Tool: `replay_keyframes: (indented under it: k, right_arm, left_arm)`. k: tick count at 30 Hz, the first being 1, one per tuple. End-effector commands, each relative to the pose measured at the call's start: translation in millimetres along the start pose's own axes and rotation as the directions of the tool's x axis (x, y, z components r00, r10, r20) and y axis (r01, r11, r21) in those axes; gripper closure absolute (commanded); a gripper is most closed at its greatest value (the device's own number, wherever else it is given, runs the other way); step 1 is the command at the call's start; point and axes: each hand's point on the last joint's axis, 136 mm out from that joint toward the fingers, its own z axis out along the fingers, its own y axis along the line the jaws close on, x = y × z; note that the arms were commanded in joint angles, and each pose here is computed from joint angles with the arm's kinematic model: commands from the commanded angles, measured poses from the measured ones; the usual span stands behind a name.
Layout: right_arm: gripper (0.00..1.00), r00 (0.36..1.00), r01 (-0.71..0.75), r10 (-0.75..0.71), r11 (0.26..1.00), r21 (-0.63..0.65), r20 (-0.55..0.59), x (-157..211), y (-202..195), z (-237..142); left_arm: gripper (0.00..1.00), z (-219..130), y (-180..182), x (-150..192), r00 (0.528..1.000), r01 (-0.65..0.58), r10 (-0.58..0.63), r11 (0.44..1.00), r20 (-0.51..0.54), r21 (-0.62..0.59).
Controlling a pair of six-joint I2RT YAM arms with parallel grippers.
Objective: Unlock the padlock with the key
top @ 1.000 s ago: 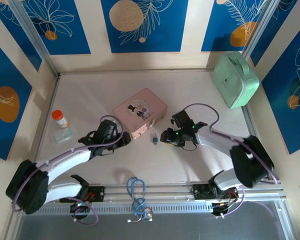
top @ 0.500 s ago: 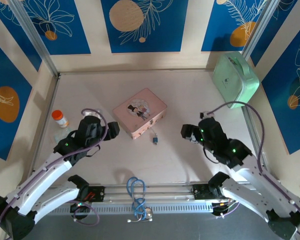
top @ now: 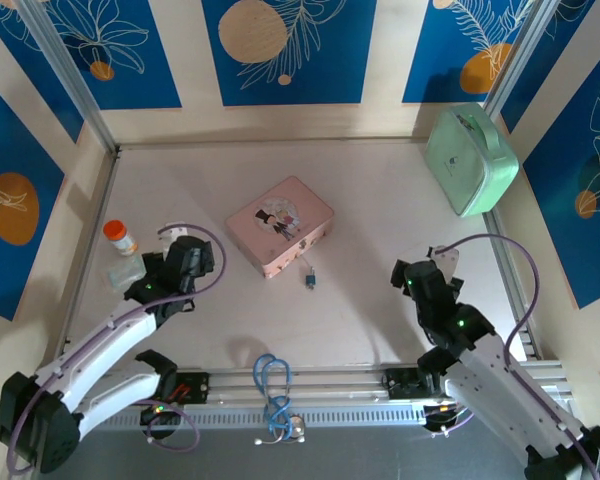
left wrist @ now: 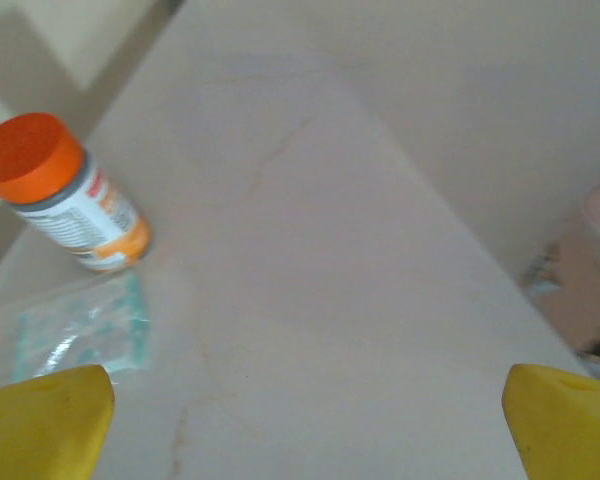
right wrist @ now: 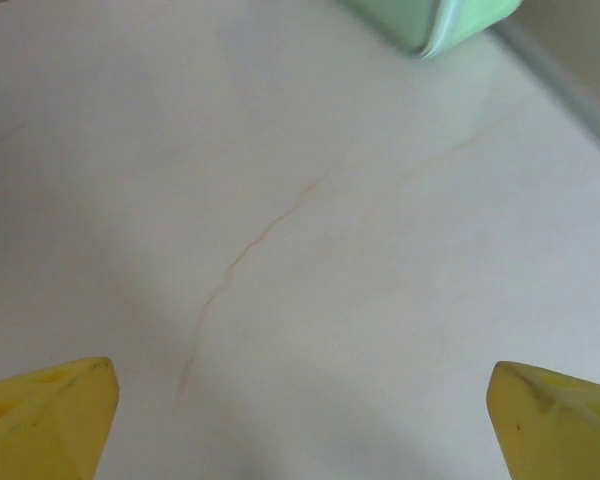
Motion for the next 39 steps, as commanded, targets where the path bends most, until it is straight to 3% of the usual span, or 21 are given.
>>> replay_keyframes:
  k: [1,5,8,11,15,24,28,30,32,39]
  right_arm:
    - [0.03,0.984,0.005,-0.037,0.984,0.18,0.176,-32,-18,10]
    - [0.02,0.988,-0.005,-0.027,0.98,0.2,0.154,-22,-17,41]
    - [0.02,0.99,-0.006,-0.018,0.986,0.165,0.14,-14,-14,62]
    - [0.02,0.988,0.006,-0.026,0.992,0.127,0.155,-24,-9,74]
    - [0.01,0.986,0.017,-0.021,0.999,0.029,0.168,-35,0,94]
    - [0.01,0.966,0.127,-0.058,0.955,-0.268,0.254,-57,61,120]
    - [0.01,0.968,0.131,-0.056,0.944,-0.303,0.244,-49,62,145]
    - [0.01,0.973,0.117,-0.048,0.946,-0.303,0.227,-47,63,156]
    - [0.01,0.979,0.134,-0.076,0.939,-0.317,0.189,-43,67,158]
    - [0.01,0.982,0.116,-0.059,0.936,-0.333,0.179,-43,65,158]
  left_arm:
    - [0.0,14,18,-18,0.989,-0.01,0.028,0.992,0.144,-0.127]
    - [0.0,33,26,-27,0.988,0.028,-0.002,0.986,0.155,-0.164]
    - [0.0,52,19,-41,0.979,-0.063,0.1,0.977,0.18,-0.203]
    - [0.0,76,13,-29,0.968,-0.191,0.219,0.959,0.121,-0.212]
    - [0.0,93,18,-6,0.979,-0.169,0.184,0.974,0.089,-0.152]
    - [0.0,104,6,-21,0.953,-0.039,0.042,0.999,0.301,-0.017]
    - [0.0,114,-18,-19,0.955,-0.129,0.099,0.988,0.278,0.091]
    - [0.01,123,-18,-13,0.974,-0.107,0.074,0.983,0.215,0.149]
    - [0.01,124,-25,-8,0.969,-0.103,0.044,0.967,0.245,0.233]
    - [0.01,124,-14,-8,0.966,-0.073,0.023,0.98,0.258,0.186]
